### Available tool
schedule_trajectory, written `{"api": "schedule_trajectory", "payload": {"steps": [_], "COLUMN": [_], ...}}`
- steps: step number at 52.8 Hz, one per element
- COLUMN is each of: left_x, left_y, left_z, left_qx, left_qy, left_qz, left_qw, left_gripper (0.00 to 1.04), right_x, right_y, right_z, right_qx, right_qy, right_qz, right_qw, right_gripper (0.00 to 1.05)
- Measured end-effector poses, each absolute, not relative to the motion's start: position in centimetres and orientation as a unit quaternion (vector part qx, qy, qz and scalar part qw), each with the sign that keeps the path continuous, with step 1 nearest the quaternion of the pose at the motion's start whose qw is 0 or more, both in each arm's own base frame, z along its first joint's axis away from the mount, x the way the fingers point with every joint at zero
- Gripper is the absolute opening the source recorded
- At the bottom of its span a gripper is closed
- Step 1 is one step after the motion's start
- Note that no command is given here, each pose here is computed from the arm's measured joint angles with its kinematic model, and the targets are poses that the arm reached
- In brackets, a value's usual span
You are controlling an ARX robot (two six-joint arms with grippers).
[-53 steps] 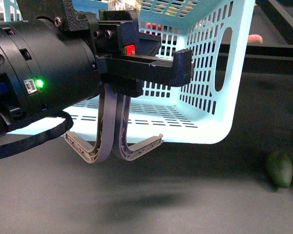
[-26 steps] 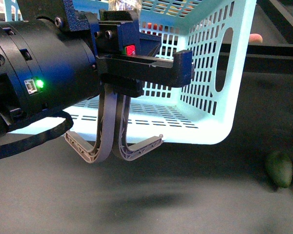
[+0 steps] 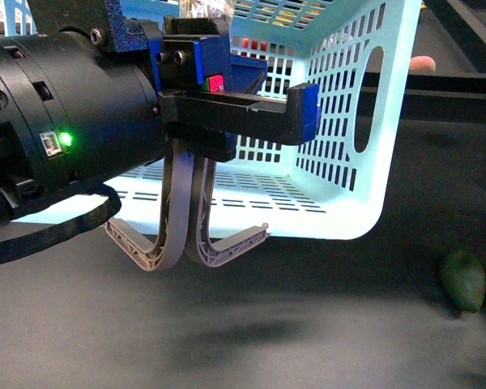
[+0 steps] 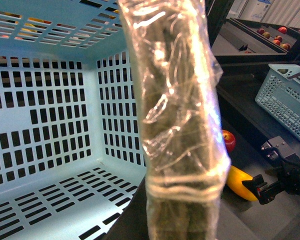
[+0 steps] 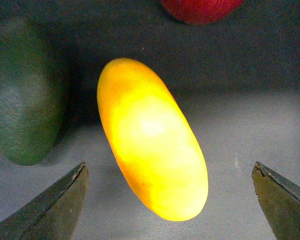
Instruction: Pick mango with right arm and hold basket with left
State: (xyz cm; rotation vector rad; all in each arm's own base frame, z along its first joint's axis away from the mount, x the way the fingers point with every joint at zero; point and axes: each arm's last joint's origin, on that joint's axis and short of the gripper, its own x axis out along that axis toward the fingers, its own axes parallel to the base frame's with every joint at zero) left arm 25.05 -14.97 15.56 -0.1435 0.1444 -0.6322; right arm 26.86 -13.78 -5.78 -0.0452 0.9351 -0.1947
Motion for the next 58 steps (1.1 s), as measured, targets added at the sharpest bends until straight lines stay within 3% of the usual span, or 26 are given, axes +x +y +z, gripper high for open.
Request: {"api": "schedule_trajectory", "payload": {"steps": [51,58], "left_x": [25.0,25.0], "left_y": [-15.0,-15.0], "left_z": [15.6,15.6], "left_qx": [-0.07,-0.07], "left_qy": [0.071,0.071], "left_qz": [-0.31,-0.31], "left_qw": [0.945,0.945], "left_gripper": [0.08,0.08], "right_x": [30.1,30.2], "right_y": [-14.6,-14.6], "right_z": [-11.0,-11.2], "right_qx": [-0.02,-0.021], "right_qy": [0.475,0.476], "right_qz": [-0.11,-0.111], "right_qw": [0.873,0.872], "right_gripper": [0.97,0.83]}}
